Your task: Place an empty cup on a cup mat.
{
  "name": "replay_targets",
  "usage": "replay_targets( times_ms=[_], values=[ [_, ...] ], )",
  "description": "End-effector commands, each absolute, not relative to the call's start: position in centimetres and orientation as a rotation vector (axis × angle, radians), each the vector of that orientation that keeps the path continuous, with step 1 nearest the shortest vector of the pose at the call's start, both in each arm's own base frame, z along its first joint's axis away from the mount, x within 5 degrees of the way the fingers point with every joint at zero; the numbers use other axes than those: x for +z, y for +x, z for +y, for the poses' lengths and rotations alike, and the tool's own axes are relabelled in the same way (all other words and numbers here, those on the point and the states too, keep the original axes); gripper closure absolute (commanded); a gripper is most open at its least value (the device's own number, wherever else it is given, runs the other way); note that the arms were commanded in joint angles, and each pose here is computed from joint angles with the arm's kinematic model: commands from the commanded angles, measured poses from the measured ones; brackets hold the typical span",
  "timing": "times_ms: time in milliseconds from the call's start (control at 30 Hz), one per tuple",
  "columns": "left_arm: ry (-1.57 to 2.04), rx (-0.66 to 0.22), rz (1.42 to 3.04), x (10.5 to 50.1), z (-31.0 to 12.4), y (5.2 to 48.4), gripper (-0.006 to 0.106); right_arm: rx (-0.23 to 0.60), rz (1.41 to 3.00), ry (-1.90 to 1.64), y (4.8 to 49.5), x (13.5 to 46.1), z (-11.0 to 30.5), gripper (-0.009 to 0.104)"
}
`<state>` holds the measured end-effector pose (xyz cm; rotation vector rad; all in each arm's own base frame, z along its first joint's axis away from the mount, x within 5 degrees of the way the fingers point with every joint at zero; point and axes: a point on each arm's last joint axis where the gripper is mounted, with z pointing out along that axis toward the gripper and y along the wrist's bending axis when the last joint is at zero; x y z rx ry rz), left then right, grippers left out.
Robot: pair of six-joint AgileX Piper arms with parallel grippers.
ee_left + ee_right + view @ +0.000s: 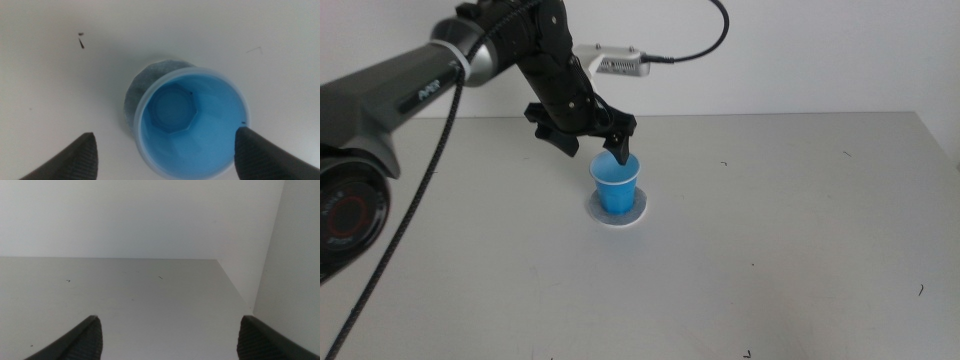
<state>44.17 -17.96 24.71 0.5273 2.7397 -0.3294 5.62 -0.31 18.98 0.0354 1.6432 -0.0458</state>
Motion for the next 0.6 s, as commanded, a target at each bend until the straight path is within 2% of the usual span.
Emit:
replay_targets(
  times_ms=[0, 300, 467, 567],
  values=[
    [0.535, -0.376, 2.543, 32.0, -16.9, 42.6, -0.005, -0.058, 1.535, 0.017, 5.4, 20.2, -0.3, 0.001],
    [0.526, -0.441, 2.365, 41.7, -14.8, 36.9, -0.005, -0.058, 1.535, 0.017, 5.4, 20.2, -0.3, 0.001],
    [0.580, -0.368, 2.392, 44.9, -13.1, 32.7, -0.005, -0.058, 1.535, 0.017, 5.4, 20.2, -0.3, 0.001],
    [0.646, -0.316, 2.350, 46.2, -12.3, 30.7, -0.005, -0.058, 1.535, 0.017, 5.4, 20.2, -0.3, 0.001]
  ],
)
